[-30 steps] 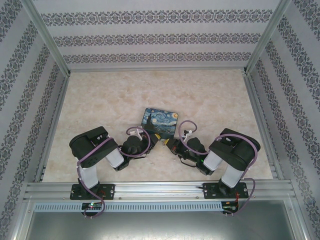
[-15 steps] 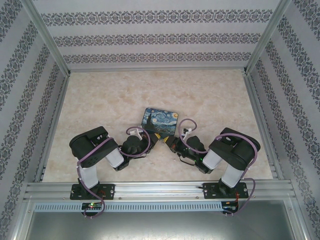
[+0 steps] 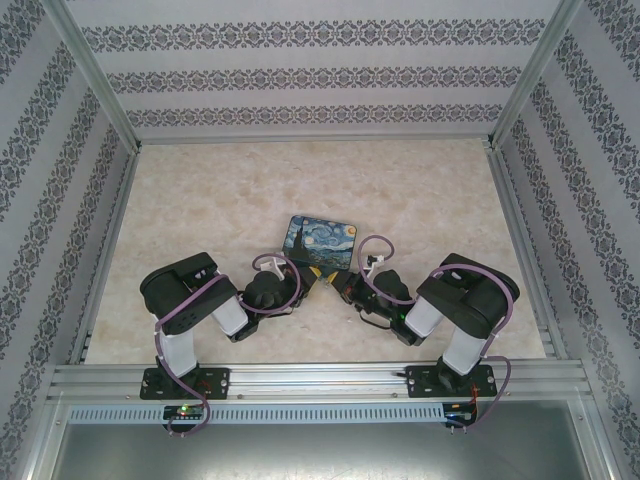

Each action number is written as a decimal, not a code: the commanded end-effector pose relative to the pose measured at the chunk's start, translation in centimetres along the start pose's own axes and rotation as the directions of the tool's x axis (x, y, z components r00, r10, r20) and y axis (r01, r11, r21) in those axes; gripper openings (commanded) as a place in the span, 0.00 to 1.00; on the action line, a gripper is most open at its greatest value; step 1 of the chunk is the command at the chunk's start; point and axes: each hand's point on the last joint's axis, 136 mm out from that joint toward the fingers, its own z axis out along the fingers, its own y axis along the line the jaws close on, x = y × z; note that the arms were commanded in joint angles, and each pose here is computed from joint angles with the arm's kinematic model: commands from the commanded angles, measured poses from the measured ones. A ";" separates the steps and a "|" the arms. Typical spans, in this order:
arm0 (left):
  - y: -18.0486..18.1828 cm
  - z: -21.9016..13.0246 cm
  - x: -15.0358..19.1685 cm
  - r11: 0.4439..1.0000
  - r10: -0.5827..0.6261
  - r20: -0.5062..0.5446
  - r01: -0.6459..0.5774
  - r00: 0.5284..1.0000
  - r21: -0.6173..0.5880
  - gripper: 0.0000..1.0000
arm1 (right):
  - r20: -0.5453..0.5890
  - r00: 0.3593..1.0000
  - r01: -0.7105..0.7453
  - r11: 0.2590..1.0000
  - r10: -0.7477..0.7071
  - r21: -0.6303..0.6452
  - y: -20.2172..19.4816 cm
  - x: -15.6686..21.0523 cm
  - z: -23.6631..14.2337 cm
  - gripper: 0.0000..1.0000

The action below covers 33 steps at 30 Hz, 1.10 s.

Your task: Unlock the padlock with the key

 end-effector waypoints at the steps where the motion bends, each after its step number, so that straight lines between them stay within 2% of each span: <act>1: -3.4 0.4 0.6 0.992 -0.026 -0.040 0.031 0.999 0.122 0.00 | 0.012 1.000 0.023 0.998 -0.022 -0.062 1.7 -0.7 0.5 0.00; 14: -6.9 0.5 1.0 0.974 -0.091 -0.083 0.106 0.992 0.202 0.00 | 0.023 0.999 0.038 0.994 -0.036 -0.103 3.1 -1.5 0.4 0.00; 22: -7.2 0.7 1.3 0.970 -0.106 -0.094 0.124 0.990 0.210 0.00 | 0.035 0.998 0.054 0.992 -0.050 -0.110 3.4 -1.8 0.4 0.00; 33: -9.6 0.6 1.4 0.955 -0.107 -0.109 0.133 0.988 0.264 0.00 | 0.051 0.995 0.094 0.988 -0.088 -0.119 3.6 -3.2 0.0 0.00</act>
